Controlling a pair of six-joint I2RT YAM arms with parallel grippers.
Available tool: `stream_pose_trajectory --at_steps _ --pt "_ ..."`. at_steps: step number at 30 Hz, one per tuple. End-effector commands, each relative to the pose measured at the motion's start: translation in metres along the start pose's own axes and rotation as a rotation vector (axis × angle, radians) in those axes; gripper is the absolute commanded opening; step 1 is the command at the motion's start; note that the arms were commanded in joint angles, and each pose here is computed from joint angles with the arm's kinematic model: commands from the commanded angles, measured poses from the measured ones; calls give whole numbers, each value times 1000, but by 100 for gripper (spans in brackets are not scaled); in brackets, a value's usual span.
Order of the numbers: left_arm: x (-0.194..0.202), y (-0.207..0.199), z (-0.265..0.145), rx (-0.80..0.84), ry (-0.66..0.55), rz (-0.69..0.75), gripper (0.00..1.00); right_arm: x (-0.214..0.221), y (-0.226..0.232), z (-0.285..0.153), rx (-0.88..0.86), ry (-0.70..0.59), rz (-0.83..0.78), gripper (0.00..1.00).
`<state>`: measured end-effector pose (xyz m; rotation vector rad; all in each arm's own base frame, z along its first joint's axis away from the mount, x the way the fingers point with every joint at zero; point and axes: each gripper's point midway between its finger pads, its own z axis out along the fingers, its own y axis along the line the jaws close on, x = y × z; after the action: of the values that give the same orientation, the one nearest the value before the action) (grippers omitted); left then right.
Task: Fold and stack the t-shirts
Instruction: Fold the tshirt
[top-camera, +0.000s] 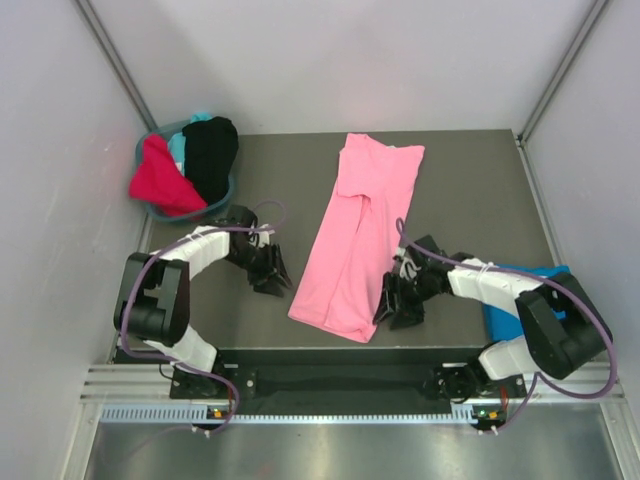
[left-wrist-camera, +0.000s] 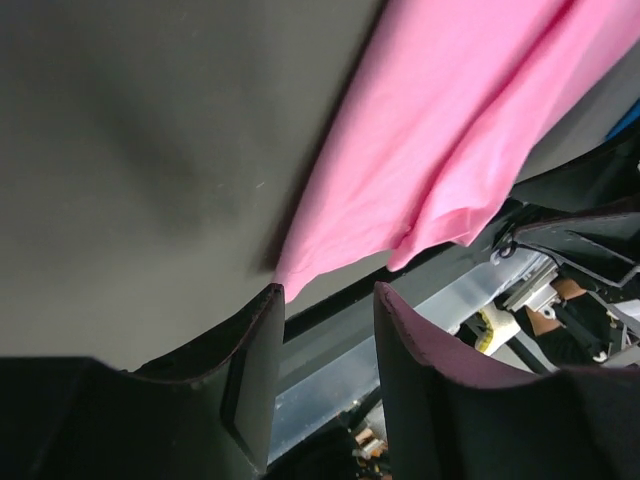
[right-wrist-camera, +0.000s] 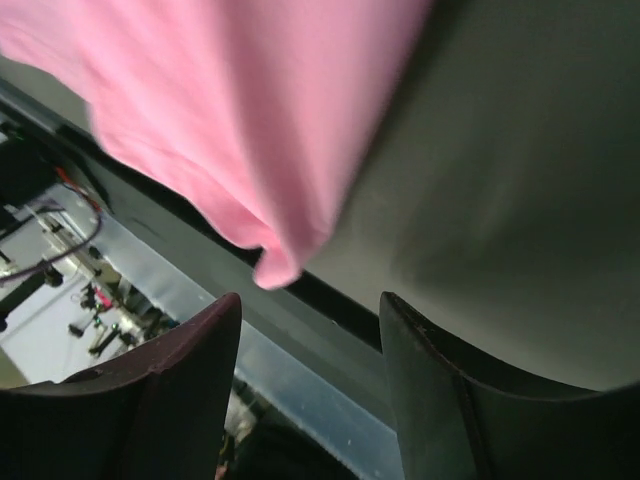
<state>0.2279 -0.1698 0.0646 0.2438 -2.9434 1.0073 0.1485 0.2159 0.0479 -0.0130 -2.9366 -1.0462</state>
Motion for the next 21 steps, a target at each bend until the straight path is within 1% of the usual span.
stream_pose_trajectory --at_steps 1,4,10,14,17,21 --pt "6 1 2 15 -15 -16 45 26 1 9 -17 47 63 57" --pt "17 12 10 7 6 -47 46 34 -1 14 -19 54 62 56" --pt "22 14 22 17 18 -60 46 36 -7 21 -1 67 74 55" --pt "21 15 25 12 25 -63 47 27 3 19 -25 47 58 54" --pt "21 14 26 14 27 -52 47 24 2 22 -15 42 66 54" --pt "25 16 29 4 44 -42 45 16 5 25 -11 37 80 53"
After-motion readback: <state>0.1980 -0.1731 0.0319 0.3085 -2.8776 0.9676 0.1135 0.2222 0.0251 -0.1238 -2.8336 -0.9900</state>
